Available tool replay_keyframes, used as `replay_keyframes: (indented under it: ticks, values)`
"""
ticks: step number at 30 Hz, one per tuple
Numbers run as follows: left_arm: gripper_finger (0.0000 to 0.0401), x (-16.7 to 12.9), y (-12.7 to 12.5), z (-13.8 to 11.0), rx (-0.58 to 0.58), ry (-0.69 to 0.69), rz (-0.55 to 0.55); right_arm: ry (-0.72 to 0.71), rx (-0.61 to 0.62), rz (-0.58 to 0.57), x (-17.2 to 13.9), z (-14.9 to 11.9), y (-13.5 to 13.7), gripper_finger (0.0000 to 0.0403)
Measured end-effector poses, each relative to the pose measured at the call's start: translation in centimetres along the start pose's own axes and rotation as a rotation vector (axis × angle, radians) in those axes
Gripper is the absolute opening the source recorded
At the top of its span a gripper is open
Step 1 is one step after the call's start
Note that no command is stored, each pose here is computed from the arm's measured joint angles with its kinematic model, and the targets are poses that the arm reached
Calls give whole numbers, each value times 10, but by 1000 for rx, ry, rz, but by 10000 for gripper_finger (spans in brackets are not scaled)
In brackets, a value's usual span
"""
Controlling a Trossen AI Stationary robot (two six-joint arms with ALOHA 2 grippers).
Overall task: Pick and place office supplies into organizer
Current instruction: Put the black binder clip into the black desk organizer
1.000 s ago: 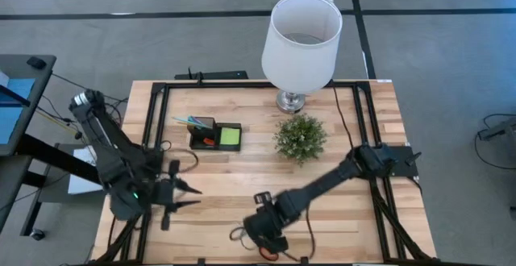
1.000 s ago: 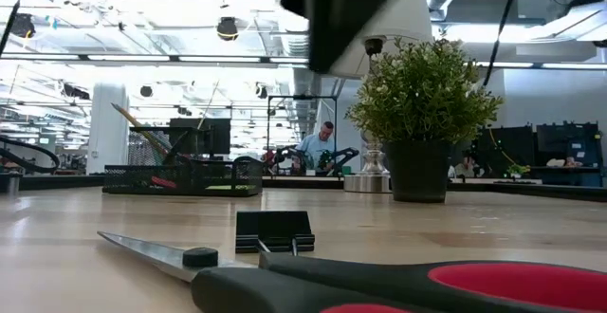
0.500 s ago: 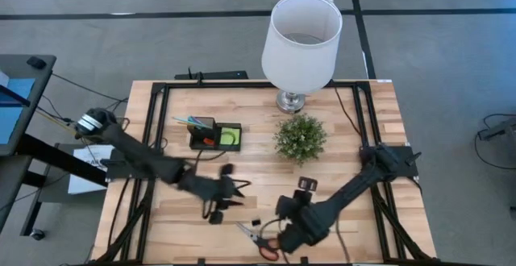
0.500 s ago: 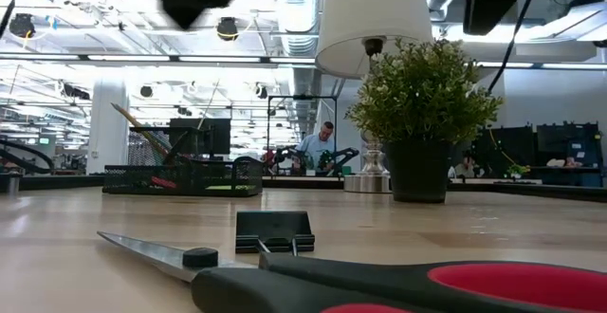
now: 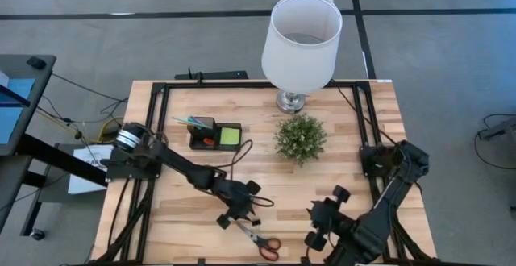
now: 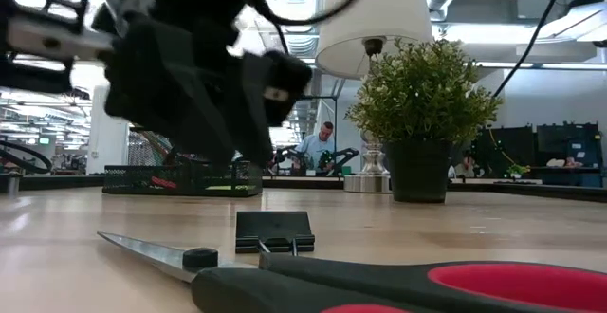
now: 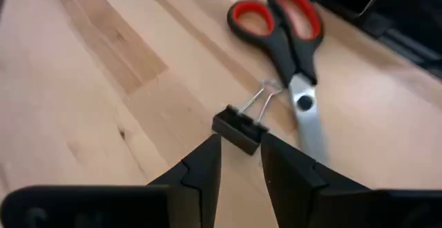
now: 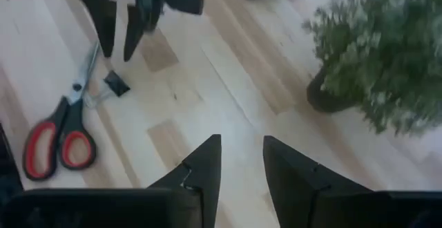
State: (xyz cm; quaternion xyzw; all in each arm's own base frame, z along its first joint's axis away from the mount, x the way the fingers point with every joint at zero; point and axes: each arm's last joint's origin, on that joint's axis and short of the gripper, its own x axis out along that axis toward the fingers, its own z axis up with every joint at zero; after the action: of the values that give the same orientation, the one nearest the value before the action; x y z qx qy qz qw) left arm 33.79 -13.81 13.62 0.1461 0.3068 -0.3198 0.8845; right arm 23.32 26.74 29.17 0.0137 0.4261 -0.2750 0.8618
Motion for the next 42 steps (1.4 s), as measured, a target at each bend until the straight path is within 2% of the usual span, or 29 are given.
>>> replay_keyframes:
  ticks: [4,9,13,23,29,34,38,42]
  values:
    - [114,16,6,4,8,-6,-64,22,80,-10,3,-7,0,102]
    - [150,20,8,13,130,-35,-117,59,121,3,7,-6,5,102]
    - [182,20,7,10,235,-4,-132,58,157,22,8,-4,7,102]
    - [253,18,16,8,386,-11,-113,58,202,35,11,-1,8,102]
    - [269,17,19,6,397,-36,-154,76,188,23,16,4,6,102]
    - [270,36,24,4,367,-56,-199,82,169,9,22,11,4,102]
    - [270,57,30,5,324,2,-246,86,177,-5,27,16,2,102]
    - [270,61,38,8,287,47,-267,94,164,1,25,14,3,102]
